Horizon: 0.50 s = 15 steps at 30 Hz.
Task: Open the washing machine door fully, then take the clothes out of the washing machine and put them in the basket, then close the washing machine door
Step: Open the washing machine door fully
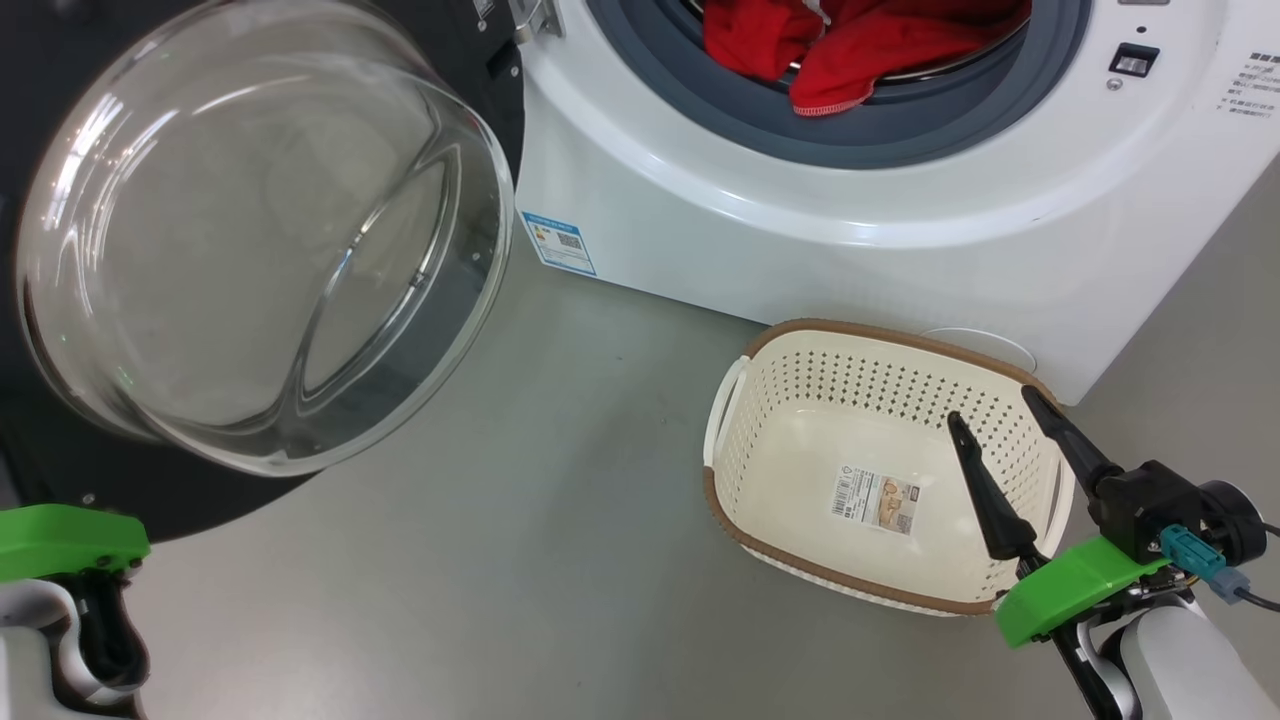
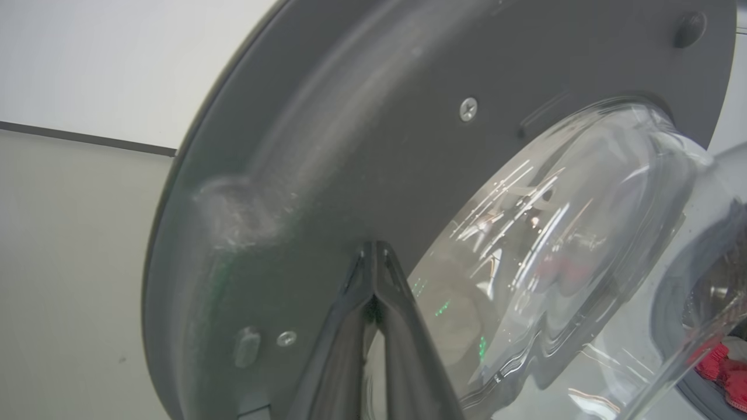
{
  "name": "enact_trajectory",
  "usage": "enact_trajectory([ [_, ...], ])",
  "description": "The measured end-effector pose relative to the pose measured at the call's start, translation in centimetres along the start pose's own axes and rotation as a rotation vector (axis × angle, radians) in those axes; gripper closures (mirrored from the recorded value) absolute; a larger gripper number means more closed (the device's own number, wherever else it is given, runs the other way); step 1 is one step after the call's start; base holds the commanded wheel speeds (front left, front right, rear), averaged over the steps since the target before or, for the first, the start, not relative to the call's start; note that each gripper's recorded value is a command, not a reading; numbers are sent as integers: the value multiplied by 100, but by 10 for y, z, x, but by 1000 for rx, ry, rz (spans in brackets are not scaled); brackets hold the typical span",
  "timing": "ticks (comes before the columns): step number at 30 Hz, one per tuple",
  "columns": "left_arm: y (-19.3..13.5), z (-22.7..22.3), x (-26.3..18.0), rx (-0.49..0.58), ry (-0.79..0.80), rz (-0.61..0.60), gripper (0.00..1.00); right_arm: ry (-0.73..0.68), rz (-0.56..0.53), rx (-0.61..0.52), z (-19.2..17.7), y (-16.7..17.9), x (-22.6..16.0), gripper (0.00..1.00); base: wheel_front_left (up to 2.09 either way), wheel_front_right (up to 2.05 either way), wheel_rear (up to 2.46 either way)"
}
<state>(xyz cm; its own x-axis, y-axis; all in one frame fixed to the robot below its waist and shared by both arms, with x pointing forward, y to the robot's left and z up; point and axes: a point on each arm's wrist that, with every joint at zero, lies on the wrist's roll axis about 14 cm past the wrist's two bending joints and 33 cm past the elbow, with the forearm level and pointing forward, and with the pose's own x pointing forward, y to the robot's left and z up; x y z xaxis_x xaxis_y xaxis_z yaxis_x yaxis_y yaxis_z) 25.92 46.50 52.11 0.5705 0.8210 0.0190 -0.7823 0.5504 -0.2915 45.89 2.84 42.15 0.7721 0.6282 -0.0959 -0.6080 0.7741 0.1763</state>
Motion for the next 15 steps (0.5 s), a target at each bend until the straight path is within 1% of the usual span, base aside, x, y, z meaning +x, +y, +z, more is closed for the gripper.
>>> enact_trajectory([
  [3, -1, 0, -1, 1, -6, 0, 100, -8, -4, -1, 4, 0, 0, 0, 0, 0, 0],
  [4, -3, 2, -1, 7, -13, -4, 83, -11, -7, 0, 5, 0, 0, 0, 0, 0, 0],
  [5, -5, 5, -1, 10, -21, -9, 72, -14, -9, 1, 6, 0, -1, 0, 0, 0, 0],
  [6, -8, 7, -1, 5, -29, -21, 58, -17, -12, 2, 7, 0, -1, 0, 0, 0, 0],
  [7, -11, 8, -2, 6, -36, -30, 34, -21, -15, 3, 9, 0, -2, 0, 0, 0, 0],
  [8, -14, 12, -2, 7, -47, -40, 5, -25, -20, 4, 10, -1, -3, 0, 0, 0, 0],
  [9, -18, 16, -2, 4, -61, -52, 0, -30, -26, 6, 12, -2, -4, 0, 0, 0, 0],
  [15, -28, 37, -11, 14, -141, -99, 0, -67, -74, 22, 26, -8, -12, 0, 0, 0, 0],
])
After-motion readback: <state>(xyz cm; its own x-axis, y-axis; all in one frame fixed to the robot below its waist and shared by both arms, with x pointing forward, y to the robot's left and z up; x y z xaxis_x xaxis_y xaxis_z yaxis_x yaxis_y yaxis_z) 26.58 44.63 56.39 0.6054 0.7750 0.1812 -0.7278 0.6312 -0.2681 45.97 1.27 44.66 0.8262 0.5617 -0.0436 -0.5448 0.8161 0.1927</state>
